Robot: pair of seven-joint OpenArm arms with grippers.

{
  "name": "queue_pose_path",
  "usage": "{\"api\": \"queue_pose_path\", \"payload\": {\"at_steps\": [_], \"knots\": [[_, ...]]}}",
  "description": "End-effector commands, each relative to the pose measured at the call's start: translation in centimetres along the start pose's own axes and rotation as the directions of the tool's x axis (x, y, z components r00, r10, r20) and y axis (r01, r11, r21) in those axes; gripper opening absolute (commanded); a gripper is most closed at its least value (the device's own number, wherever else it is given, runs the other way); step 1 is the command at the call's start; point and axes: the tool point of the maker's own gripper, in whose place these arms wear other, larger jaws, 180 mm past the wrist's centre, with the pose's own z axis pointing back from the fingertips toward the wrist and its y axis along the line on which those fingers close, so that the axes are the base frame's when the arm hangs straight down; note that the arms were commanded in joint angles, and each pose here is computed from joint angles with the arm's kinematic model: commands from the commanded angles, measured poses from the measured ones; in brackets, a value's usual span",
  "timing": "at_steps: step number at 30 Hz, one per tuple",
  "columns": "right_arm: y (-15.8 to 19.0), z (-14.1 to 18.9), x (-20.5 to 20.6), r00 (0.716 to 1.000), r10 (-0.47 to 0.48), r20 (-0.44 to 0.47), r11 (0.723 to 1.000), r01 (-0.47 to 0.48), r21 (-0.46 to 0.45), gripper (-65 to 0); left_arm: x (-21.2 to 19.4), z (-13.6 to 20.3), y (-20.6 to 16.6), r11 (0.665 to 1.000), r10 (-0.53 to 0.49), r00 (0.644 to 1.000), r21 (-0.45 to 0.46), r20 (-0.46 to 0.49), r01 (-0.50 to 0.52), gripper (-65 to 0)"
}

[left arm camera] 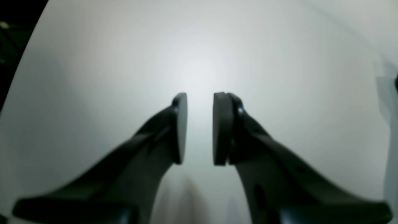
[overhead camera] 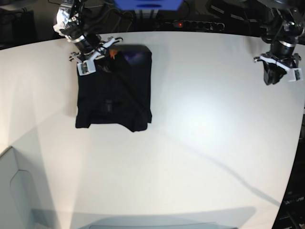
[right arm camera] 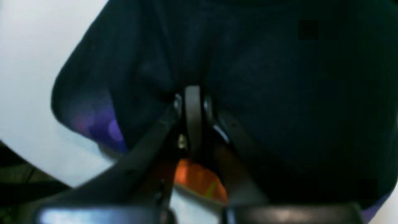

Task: Fold the T-shirt properly
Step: 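Smooth the collar edge of the folded shirt with the right gripper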

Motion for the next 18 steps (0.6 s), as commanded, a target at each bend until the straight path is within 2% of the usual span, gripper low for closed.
{"api": "queue_pose_path", "payload": {"at_steps": [1,9,13,18], "knots": [[0.2,0.3,0.4,1.0,0.008,0.023,1.0,-0.008,0.005,-65.0,0.9,0.4,0.1,1.0,-0.008,0.999,0.002,0.035,0.008,-51.2],[1.2,3.1,6.2,0.977,0.115,0.182,0.993,-0.111,-0.027,-65.0,-0.3,2.4,0.9,0.998,0.02,1.0,0.057,0.023,-0.022,-51.3],[0.3,3.5,5.9,0.978,0.122,0.168,0.992,-0.116,-0.048,-65.0,-0.8,4.2,1.3,0.995,0.016,1.0,0.095,0.013,-0.018,-51.4],[-1.5,4.1,4.0,0.988,0.103,0.116,0.992,-0.092,-0.089,-65.0,-3.1,5.8,1.6,0.991,0.046,0.998,0.125,-0.044,-0.04,-51.4]]}}
